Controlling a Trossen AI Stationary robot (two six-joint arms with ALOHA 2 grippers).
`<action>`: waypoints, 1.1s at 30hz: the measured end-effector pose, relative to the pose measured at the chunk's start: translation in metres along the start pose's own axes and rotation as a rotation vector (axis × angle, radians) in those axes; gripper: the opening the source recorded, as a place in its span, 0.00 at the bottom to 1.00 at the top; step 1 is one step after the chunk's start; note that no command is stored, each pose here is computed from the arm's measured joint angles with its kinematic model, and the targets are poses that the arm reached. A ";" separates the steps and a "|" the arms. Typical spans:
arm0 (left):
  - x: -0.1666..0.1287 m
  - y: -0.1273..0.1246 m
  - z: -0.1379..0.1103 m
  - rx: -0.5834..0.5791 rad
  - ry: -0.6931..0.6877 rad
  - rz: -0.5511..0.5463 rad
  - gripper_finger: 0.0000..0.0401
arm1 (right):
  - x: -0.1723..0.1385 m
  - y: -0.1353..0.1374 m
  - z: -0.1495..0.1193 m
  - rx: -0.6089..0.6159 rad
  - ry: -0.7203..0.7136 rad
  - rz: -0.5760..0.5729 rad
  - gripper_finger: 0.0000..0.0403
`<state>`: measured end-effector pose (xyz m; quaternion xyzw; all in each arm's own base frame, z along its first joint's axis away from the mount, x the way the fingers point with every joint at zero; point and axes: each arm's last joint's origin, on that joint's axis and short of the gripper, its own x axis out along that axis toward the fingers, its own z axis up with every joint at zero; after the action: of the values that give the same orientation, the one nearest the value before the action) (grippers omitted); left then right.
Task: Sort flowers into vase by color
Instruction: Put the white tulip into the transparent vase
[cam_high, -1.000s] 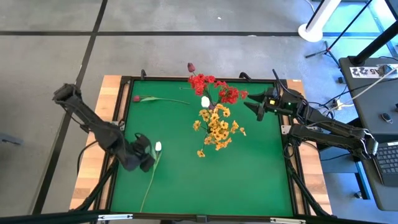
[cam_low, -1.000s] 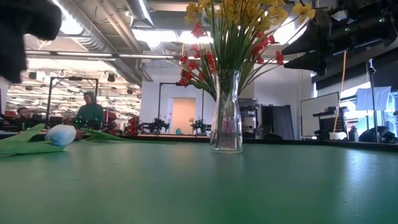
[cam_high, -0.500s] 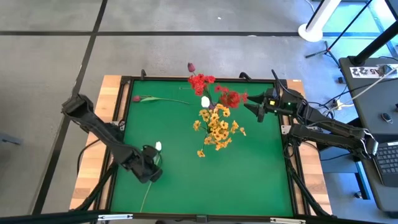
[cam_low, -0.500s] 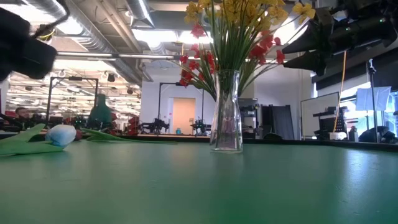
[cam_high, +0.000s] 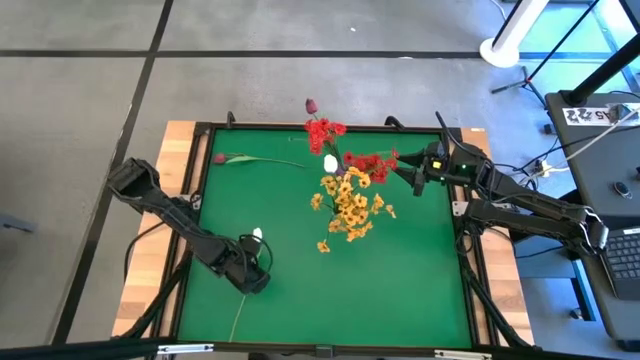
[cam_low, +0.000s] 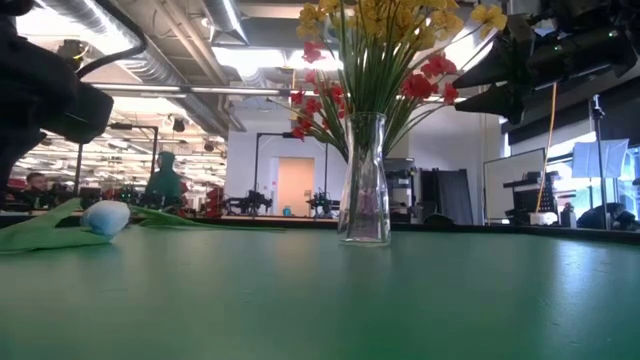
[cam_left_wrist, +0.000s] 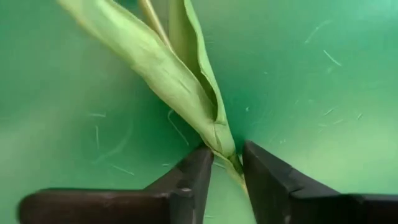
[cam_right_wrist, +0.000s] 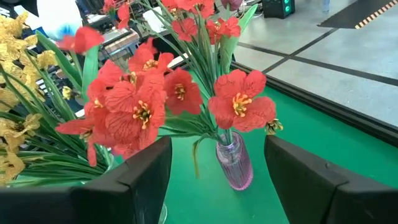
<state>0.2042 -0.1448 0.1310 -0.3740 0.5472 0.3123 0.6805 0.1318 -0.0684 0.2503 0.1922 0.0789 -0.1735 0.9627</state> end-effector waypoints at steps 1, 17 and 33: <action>-0.003 -0.002 0.001 0.020 -0.005 -0.003 0.18 | 0.000 0.000 0.000 0.001 0.000 -0.001 0.63; -0.138 -0.064 0.038 0.285 -0.685 -0.017 0.01 | 0.000 0.000 -0.002 0.015 0.024 0.018 0.63; -0.217 -0.105 0.005 0.568 -1.040 -0.422 0.00 | 0.004 -0.007 -0.018 0.006 0.045 -0.035 0.63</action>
<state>0.2503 -0.1988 0.3613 -0.0780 0.1207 0.1546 0.9775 0.1311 -0.0686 0.2307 0.1977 0.1033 -0.1861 0.9569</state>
